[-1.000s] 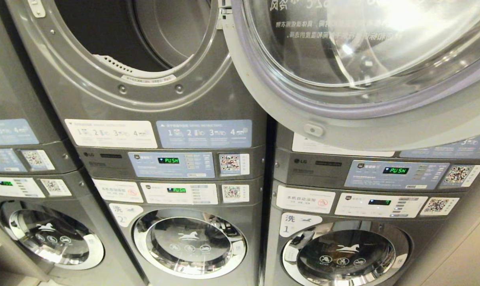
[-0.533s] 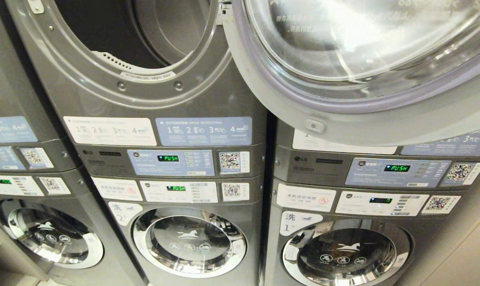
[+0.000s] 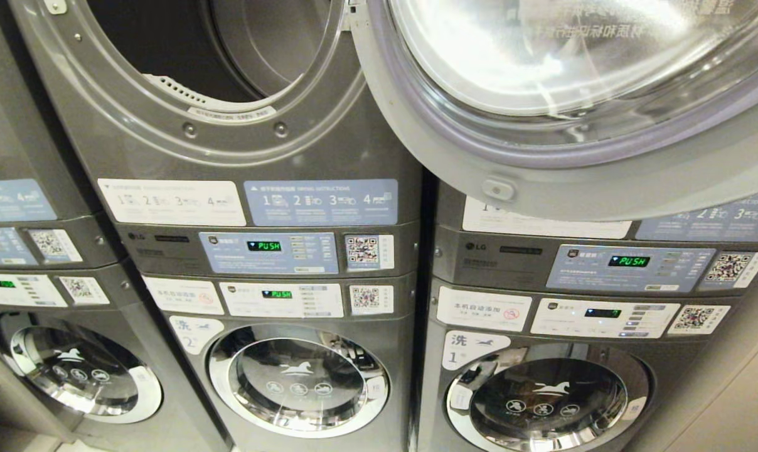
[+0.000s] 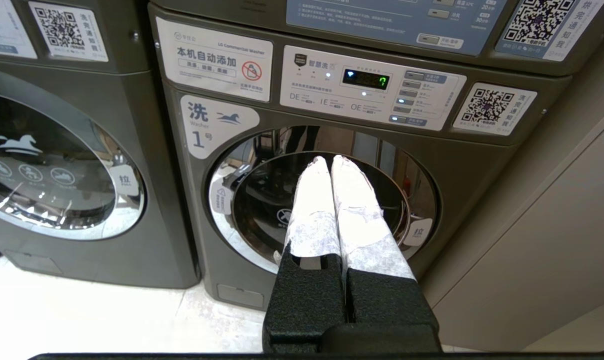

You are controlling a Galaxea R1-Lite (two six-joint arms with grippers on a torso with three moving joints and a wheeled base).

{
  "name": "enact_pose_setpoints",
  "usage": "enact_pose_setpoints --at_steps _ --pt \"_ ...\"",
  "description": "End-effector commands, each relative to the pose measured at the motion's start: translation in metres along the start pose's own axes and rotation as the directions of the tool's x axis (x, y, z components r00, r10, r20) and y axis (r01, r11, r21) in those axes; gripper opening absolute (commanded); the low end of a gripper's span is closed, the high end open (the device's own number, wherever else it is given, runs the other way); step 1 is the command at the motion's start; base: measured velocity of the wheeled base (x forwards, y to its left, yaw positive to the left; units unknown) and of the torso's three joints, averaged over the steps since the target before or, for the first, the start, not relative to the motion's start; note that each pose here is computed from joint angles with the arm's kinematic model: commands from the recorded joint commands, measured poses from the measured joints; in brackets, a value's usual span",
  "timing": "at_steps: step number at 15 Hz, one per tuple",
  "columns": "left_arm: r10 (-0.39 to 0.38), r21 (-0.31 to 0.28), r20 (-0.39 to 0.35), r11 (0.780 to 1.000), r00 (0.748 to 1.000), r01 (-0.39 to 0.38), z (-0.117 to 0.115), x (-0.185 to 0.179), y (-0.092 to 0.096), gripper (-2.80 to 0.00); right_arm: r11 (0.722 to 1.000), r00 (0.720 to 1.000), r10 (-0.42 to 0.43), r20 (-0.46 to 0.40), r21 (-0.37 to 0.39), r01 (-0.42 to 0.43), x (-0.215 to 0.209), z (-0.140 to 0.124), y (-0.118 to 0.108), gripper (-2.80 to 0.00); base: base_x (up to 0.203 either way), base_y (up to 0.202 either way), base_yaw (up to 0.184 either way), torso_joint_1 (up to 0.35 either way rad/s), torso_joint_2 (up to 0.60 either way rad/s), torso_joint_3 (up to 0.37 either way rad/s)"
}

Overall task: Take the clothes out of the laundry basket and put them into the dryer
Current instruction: Take the clothes out of the basket

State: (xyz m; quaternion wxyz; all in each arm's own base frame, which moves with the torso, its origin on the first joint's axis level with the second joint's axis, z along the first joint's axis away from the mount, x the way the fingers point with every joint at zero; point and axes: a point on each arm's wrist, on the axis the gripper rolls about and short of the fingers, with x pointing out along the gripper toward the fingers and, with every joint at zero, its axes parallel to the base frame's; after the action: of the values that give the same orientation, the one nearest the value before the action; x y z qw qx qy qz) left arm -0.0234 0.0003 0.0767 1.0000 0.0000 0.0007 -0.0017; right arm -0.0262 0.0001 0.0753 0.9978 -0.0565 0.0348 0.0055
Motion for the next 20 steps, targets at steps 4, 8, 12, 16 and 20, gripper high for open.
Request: enact_pose_setpoints --at_steps 4,8,12,16,20 --pt "0.000 0.000 -0.003 1.000 1.000 0.000 -0.0001 0.0001 0.0000 -2.80 1.000 1.000 0.000 0.003 0.004 0.000 -0.0002 0.0002 0.0000 -2.80 0.000 0.000 0.000 -0.072 0.16 0.087" --pt "0.000 0.000 -0.003 1.000 1.000 0.000 -0.0001 0.0001 0.0000 -2.80 1.000 1.000 0.002 0.000 0.002 -0.002 0.0000 -0.0002 0.0001 -2.80 0.000 0.000 0.000 -0.080 0.18 0.092" --pt "0.000 0.000 -0.003 1.000 1.000 0.000 -0.0001 0.0001 0.0000 -2.80 1.000 1.000 0.002 0.003 0.009 -0.002 -0.0001 0.0000 0.0000 -2.80 0.000 0.000 0.000 -0.095 0.21 0.118" --pt "0.000 0.000 -0.004 1.000 1.000 0.000 -0.0002 0.0001 0.0000 -2.80 1.000 0.998 -0.005 0.070 0.000 0.005 0.0033 0.0003 0.0000 -2.80 0.000 0.000 0.000 -0.131 0.28 0.152" --pt "0.000 0.000 -0.003 1.000 1.000 0.000 -0.0001 0.0001 0.0000 -2.80 1.000 0.998 -0.005 0.067 0.004 0.005 0.0033 -0.0001 0.0000 -2.80 0.000 0.000 0.000 -0.133 0.31 0.162"
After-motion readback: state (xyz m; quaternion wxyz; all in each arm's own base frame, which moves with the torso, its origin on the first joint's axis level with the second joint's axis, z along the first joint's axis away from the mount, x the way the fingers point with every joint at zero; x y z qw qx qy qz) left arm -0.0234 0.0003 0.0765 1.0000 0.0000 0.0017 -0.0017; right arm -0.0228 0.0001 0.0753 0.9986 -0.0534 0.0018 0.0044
